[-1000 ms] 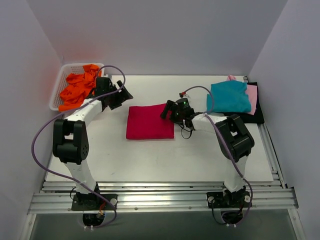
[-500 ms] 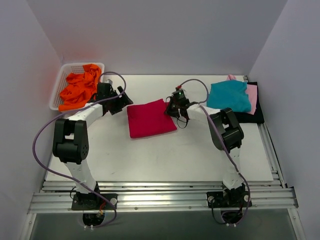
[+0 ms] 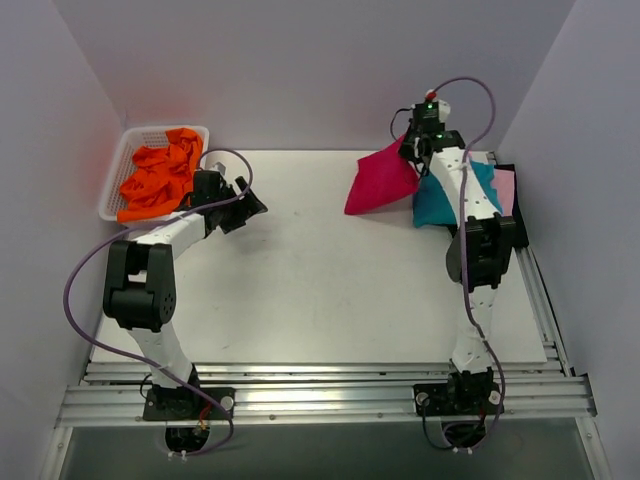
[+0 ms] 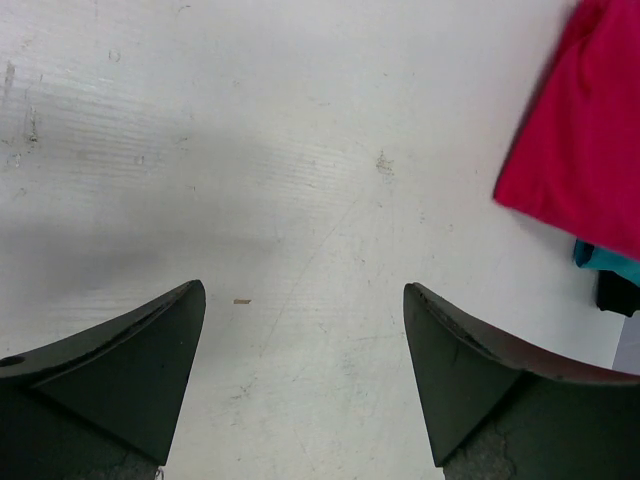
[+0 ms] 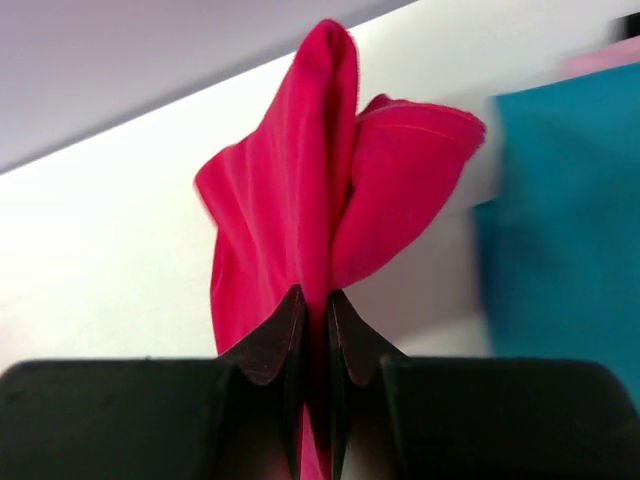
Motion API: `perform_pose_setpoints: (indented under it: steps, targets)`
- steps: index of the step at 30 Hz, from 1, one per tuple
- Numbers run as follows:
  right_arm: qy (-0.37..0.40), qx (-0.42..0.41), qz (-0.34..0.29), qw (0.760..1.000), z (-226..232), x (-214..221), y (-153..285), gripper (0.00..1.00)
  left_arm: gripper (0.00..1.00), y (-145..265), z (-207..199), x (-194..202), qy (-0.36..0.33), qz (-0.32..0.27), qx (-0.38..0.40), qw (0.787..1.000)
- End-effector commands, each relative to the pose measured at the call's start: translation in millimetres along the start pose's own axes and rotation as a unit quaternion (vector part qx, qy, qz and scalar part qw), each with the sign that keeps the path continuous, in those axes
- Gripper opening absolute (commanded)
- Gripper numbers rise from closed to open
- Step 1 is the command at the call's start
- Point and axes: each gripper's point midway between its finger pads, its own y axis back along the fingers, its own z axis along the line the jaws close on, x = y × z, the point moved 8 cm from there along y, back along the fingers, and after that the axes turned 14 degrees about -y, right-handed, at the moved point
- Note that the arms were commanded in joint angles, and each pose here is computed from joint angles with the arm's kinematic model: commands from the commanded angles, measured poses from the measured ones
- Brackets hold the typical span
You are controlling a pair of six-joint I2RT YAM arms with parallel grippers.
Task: Fold and stack the t-shirts
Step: Put the neatly folded tshirt into the corner of the board with the left arm
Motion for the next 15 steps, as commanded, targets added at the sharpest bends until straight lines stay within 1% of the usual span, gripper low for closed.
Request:
perform_pose_setpoints:
  steps: [1, 4, 5, 8, 10, 11, 15]
  targets:
    - [0.016, 0.093, -0.021, 0.995, -50.2, -47.8, 23.2, 0.0, 0.89, 13.4, -13.5, -25.6, -0.024, -0.049, 0.034, 0.998]
    - [-0.001, 0.117, -0.036, 0.992, -78.2, -71.4, 34.0, 0.0, 0.89, 13.2, -14.4, -26.2, -0.025, -0.049, 0.038, 0.998]
    - [-0.017, 0.133, -0.047, 0.99, -98.9, -83.8, 42.0, 0.0, 0.89, 11.8, -14.6, -26.9, -0.024, -0.049, 0.039, 0.998]
    - [-0.044, 0.152, -0.063, 0.985, -131.1, -96.7, 56.2, 0.0, 0.89, 8.9, -14.8, -27.1, -0.024, -0.044, 0.042, 0.998]
    - [-0.054, 0.161, -0.068, 0.983, -144.5, -101.0, 65.5, 0.0, 0.89, 7.6, -15.8, -27.2, -0.023, -0.045, 0.046, 0.998]
    - [-0.064, 0.179, -0.068, 0.979, -165.3, -101.4, 64.4, 0.0, 0.89, 6.8, -15.2, -27.2, -0.022, -0.045, 0.047, 0.998]
    - [-0.095, 0.21, -0.077, 0.97, -204.2, -109.6, 69.8, 0.0, 0.89, 5.0, -16.7, -23.2, -0.019, -0.038, 0.054, 0.998]
